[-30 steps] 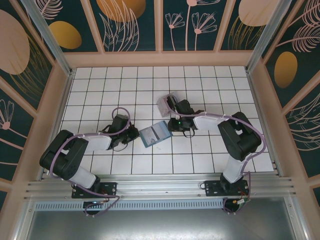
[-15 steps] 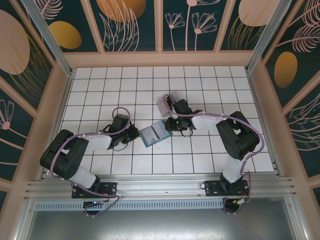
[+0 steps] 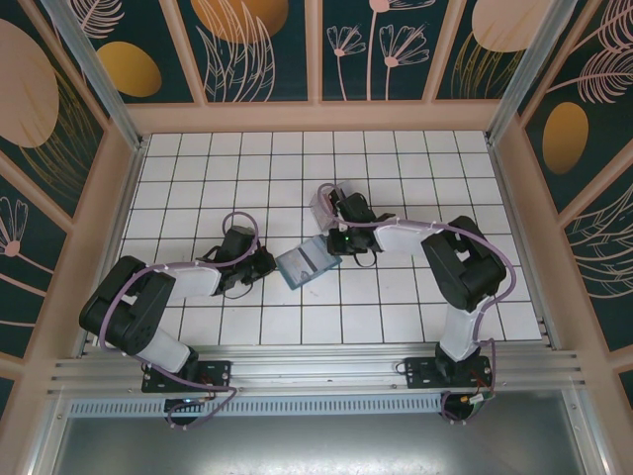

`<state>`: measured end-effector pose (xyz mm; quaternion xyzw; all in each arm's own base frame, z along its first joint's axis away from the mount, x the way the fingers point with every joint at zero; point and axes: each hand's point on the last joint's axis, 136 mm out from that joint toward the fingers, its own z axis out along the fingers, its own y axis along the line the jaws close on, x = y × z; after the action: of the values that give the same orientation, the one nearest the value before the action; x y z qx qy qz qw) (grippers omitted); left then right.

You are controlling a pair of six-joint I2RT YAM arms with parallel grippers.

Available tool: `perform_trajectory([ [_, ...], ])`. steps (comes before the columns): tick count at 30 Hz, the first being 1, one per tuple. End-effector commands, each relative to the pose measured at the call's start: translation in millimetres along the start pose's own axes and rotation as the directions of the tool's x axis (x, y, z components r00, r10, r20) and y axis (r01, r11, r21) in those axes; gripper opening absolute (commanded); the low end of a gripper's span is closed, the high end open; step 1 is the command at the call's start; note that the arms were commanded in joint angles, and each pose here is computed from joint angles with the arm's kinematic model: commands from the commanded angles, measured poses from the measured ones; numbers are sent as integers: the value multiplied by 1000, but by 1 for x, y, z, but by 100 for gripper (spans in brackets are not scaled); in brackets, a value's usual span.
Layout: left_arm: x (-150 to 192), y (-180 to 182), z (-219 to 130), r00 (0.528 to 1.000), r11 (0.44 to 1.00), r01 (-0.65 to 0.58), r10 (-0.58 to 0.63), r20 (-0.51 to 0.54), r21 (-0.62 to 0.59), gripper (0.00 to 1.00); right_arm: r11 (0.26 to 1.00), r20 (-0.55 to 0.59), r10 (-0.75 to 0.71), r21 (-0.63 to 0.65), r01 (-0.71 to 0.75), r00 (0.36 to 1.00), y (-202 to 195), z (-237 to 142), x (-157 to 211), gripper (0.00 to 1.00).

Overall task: Put the credit cards into the card holder
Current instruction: Close the card holder at the center of the table.

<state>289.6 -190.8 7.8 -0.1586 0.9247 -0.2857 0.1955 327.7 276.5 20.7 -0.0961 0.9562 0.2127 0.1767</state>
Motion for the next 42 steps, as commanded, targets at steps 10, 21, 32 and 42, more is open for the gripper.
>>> perform_trajectory([
  [10,53,36,19,979,992,-30,5,-203,-122,10,891,-15,90,-446,-87,996,42,-52,12,10],
  [21,53,35,22,979,993,-33,9,-206,-112,10,689,-41,193,-705,-165,980,54,-87,22,5],
  [32,57,41,28,974,991,-33,2,-227,-133,10,584,-42,238,-792,-177,970,55,-104,16,1],
  [42,57,41,28,974,991,-30,-1,-226,-133,10,521,-79,222,-833,-187,972,71,-108,20,0],
])
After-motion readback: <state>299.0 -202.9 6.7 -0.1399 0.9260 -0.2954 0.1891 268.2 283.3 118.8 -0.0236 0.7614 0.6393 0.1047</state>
